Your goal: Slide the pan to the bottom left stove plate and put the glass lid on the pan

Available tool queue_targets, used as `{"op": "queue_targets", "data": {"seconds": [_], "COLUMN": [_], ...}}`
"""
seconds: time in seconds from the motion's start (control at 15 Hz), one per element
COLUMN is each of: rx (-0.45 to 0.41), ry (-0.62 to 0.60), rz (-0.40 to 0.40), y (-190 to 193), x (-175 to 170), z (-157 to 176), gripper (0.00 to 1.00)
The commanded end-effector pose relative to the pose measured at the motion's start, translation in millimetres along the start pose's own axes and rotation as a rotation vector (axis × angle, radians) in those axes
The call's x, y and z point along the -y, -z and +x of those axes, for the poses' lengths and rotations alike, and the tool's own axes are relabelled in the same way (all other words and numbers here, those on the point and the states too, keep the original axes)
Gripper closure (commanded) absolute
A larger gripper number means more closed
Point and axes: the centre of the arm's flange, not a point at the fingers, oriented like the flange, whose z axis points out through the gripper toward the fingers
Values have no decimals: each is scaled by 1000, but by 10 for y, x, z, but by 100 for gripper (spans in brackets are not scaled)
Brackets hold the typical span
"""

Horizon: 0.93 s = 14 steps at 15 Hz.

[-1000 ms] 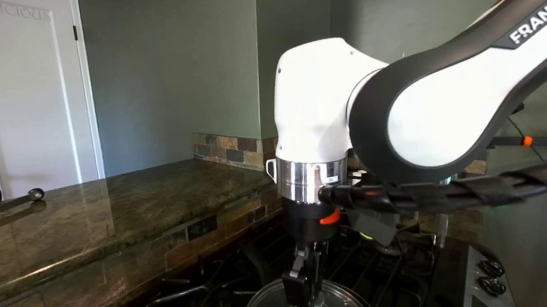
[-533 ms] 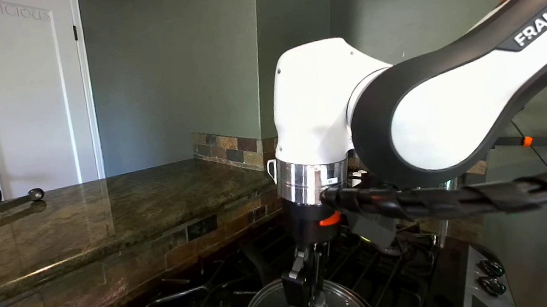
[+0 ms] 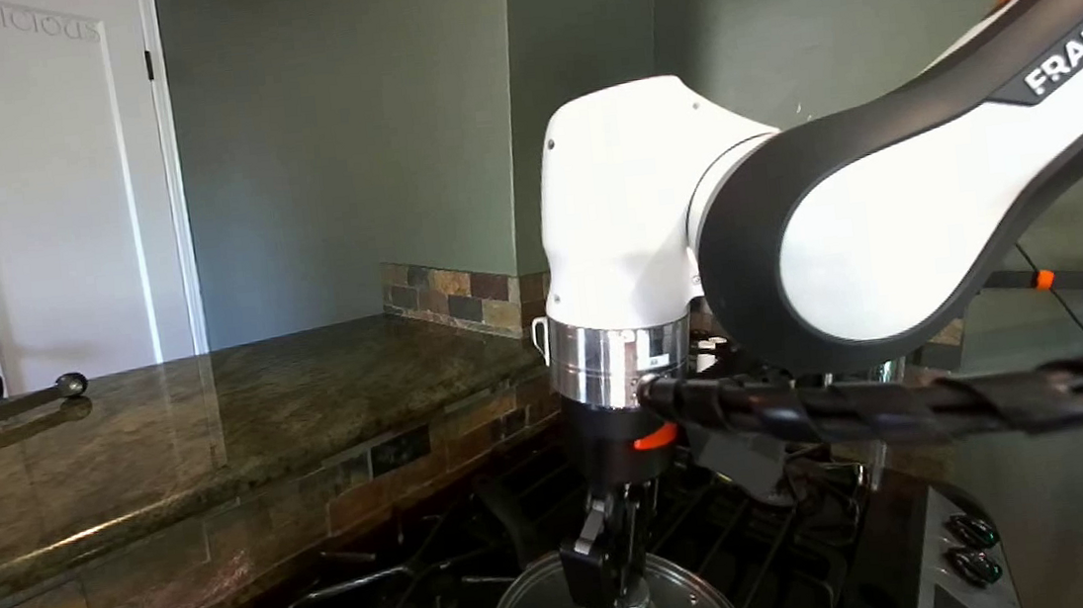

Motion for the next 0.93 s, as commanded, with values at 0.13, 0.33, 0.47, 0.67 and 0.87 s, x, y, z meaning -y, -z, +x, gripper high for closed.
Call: {"op": "queue_targets", "data": {"seconds": [0.13, 0.33, 0.47, 0.67, 0.87], "rx": [33, 41, 41, 30, 10], "ry": [-18, -17, -17, -21, -24], "rz": [-14, -16, -15, -12, -8], "y": [87, 94, 105, 134, 170], "x": [33, 30, 27, 30, 36], "z": [-5, 4, 8, 39, 60], "gripper": [77, 77, 27, 12, 0]}}
